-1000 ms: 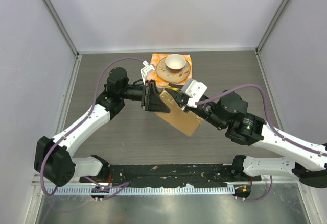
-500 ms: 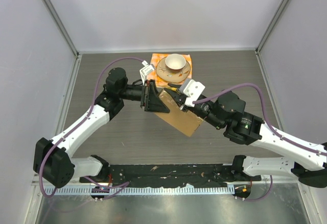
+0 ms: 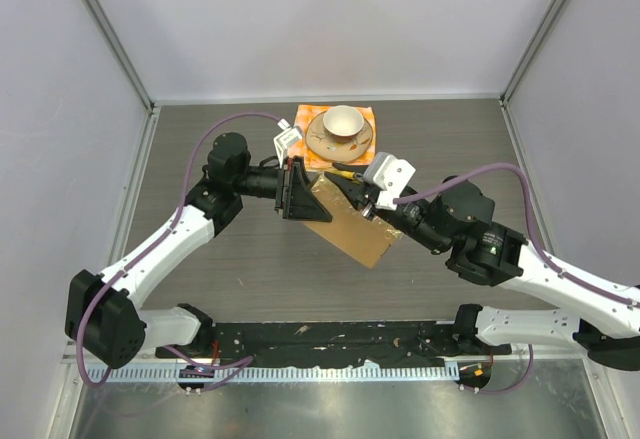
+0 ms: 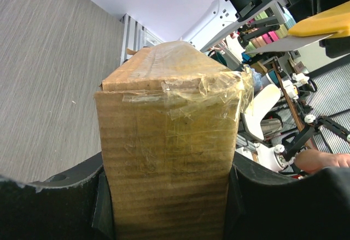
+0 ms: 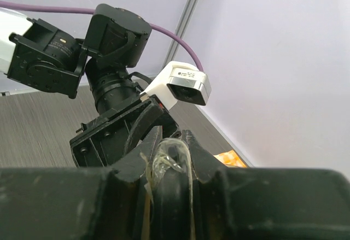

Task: Unpack the express box

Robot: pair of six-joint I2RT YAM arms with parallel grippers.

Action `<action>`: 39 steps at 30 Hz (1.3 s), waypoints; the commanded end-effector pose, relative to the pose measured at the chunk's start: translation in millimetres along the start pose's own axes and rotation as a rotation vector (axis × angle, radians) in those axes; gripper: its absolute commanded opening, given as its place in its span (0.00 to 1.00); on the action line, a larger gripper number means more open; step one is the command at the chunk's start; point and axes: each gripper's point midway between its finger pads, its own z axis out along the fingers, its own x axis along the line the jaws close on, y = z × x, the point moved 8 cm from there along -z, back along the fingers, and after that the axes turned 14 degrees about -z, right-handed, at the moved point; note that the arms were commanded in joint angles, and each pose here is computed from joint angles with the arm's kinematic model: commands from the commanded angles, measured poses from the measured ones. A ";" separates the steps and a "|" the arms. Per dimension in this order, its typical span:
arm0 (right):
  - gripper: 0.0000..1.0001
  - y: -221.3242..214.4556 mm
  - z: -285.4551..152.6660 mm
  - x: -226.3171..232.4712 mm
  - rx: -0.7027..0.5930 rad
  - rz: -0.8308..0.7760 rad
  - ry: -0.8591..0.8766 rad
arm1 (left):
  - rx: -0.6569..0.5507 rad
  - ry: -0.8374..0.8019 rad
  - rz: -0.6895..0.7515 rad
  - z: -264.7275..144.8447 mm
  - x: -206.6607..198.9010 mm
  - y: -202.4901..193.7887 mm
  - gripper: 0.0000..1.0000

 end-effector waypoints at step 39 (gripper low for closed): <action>0.01 -2.2 1.8 1.4 0.010 0.042 -0.029 | -0.009 -0.028 0.076 -2.0 -18.3 1.8 0.00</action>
